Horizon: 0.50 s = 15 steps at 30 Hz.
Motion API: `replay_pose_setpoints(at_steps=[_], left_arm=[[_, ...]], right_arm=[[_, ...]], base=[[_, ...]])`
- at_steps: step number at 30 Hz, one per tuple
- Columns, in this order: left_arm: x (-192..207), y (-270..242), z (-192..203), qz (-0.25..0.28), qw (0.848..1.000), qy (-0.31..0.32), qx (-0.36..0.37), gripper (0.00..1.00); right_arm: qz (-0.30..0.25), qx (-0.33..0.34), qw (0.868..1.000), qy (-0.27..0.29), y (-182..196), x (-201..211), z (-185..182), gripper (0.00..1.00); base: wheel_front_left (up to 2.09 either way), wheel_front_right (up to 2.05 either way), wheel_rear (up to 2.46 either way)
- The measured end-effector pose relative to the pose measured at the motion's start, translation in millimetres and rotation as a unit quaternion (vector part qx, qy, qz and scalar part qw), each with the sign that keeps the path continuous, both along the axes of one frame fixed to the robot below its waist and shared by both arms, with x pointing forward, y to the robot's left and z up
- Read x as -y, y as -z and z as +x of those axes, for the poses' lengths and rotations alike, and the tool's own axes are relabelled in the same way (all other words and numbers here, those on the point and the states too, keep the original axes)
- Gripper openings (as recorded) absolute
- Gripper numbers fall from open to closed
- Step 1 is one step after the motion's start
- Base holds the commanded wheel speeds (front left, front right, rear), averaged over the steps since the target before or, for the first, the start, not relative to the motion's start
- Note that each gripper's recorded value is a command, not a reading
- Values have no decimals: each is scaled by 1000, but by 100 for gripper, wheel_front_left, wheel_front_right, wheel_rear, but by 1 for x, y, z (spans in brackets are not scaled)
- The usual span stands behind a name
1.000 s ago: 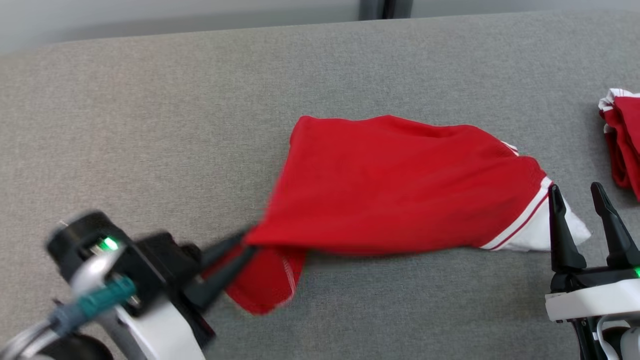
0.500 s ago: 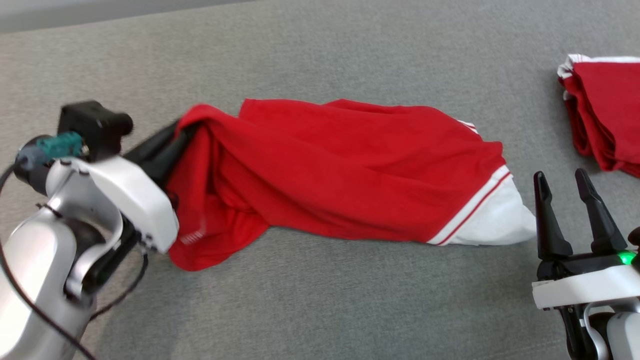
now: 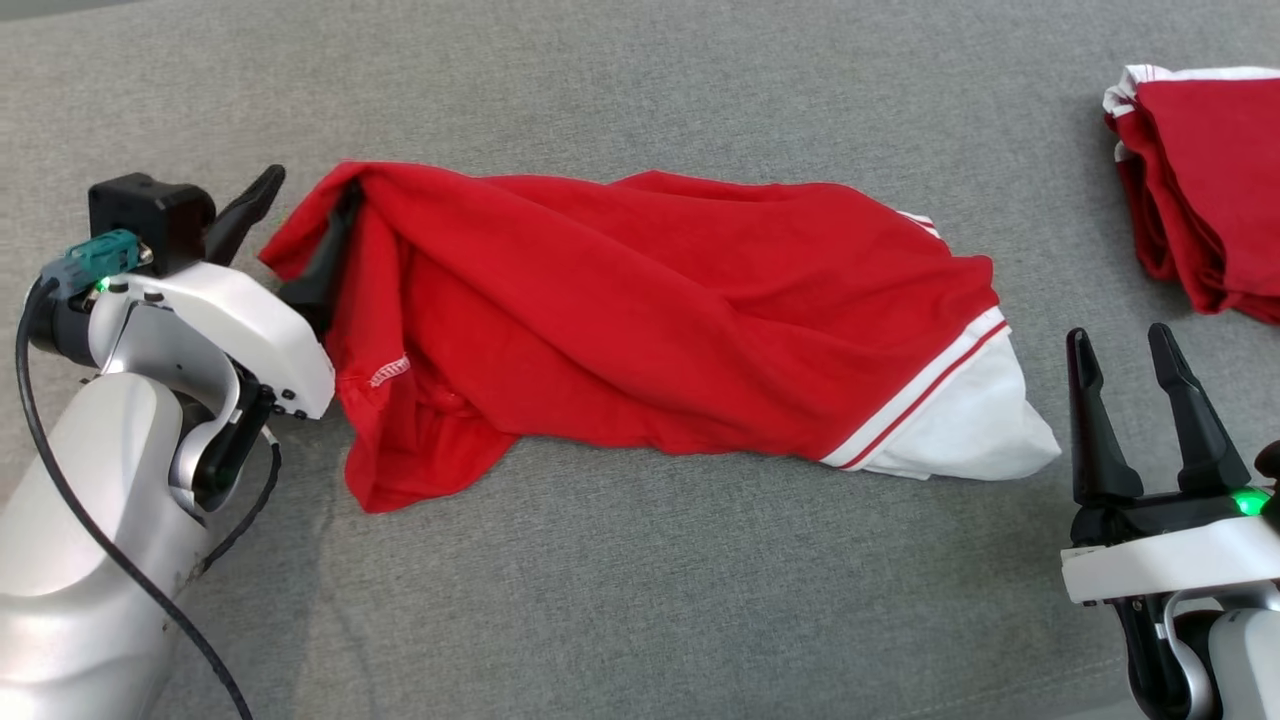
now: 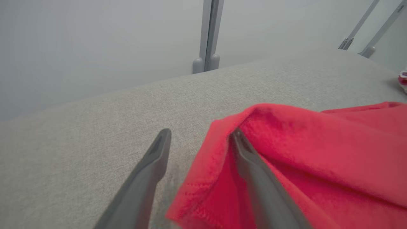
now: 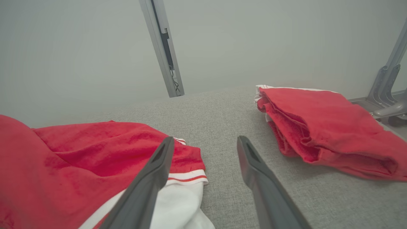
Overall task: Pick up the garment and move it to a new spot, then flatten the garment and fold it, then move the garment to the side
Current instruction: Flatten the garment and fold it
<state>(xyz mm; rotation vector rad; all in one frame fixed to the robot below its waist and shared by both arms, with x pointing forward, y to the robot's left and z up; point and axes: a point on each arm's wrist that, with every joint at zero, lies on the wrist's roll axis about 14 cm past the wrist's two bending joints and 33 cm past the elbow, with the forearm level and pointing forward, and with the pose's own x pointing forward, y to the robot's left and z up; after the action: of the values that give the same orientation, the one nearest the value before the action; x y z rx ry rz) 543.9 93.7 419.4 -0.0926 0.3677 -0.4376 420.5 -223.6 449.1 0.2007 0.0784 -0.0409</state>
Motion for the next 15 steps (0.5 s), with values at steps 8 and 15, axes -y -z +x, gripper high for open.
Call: replay_pose_setpoints(at_steps=[8, 15], left_arm=[[-46, -12, -12, -30, 993, -99, 47, 100], [-85, -42, -40, -54, 969, -207, 120, 100]], right_arm=[[-1, 13, 1000, -15, -9, -8, 5, 100], [-12, 37, 999, -34, -25, -18, 10, 100]], base=[[0, 0, 0], [0, 0, 0]])
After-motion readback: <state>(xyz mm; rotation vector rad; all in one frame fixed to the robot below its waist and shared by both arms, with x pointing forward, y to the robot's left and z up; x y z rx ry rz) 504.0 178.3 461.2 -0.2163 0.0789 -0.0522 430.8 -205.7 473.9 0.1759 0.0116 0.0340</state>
